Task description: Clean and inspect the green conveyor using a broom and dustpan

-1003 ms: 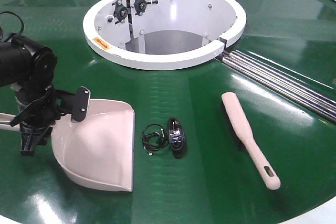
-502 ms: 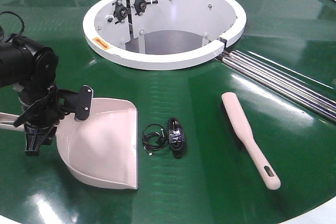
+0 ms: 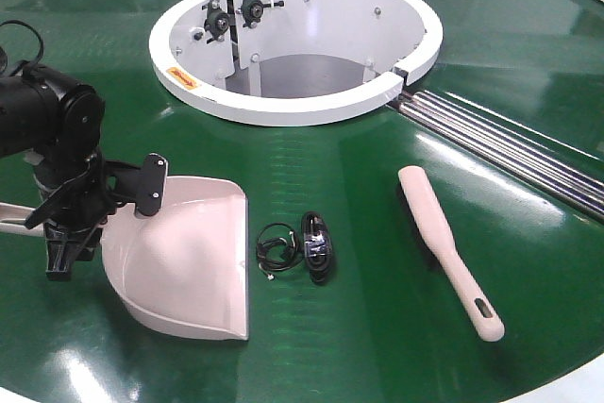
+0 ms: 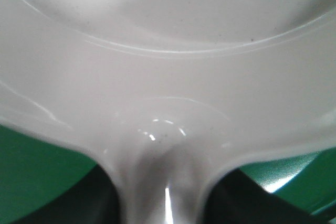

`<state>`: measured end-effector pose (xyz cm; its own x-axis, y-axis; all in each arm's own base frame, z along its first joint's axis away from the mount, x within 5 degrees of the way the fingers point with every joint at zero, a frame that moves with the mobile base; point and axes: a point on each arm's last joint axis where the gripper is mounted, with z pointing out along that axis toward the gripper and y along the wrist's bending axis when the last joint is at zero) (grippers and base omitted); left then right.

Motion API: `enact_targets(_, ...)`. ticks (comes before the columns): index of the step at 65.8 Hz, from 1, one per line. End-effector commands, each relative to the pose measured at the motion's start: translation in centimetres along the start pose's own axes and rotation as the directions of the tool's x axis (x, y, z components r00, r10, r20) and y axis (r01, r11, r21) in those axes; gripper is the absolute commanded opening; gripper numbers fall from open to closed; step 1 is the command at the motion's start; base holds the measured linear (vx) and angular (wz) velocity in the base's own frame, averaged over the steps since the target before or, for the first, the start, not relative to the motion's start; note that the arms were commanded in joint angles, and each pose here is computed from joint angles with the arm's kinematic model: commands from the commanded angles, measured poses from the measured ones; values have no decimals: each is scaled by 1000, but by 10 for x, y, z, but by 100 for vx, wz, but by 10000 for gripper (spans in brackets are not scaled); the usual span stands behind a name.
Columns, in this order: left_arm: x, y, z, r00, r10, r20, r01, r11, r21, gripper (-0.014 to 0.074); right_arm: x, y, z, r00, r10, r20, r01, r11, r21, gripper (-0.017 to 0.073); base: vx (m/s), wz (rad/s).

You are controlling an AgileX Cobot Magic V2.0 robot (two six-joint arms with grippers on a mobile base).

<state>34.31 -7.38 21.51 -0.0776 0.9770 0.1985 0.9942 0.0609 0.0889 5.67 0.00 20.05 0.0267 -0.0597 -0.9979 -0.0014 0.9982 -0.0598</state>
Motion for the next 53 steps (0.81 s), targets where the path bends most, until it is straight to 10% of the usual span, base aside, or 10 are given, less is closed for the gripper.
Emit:
enact_targets(1, 2, 2, -24, 999, -21, 34, 24, 996, -80, -6, -6, 0, -1, 997, -8, 77, 8, 1000, 2, -9, 0, 0)
enact_targets(24, 2, 2, -24, 999, -21, 34, 24, 996, -80, -6, -16, 1, -2, 983, 7, 183, -6, 1000, -5, -9, 0, 0)
enact_targets(39, 2, 2, -24, 999, -21, 33, 24, 997, -79, -6, -81, -3, -11, 931, 59, 360, -55, 998, -21, -9, 0, 0)
enact_targets(53, 2, 2, -24, 999, -21, 33, 24, 997, -79, -6, -145, -10, 14, 985, 124, 122, -126, 992, 7, -9, 0, 0)
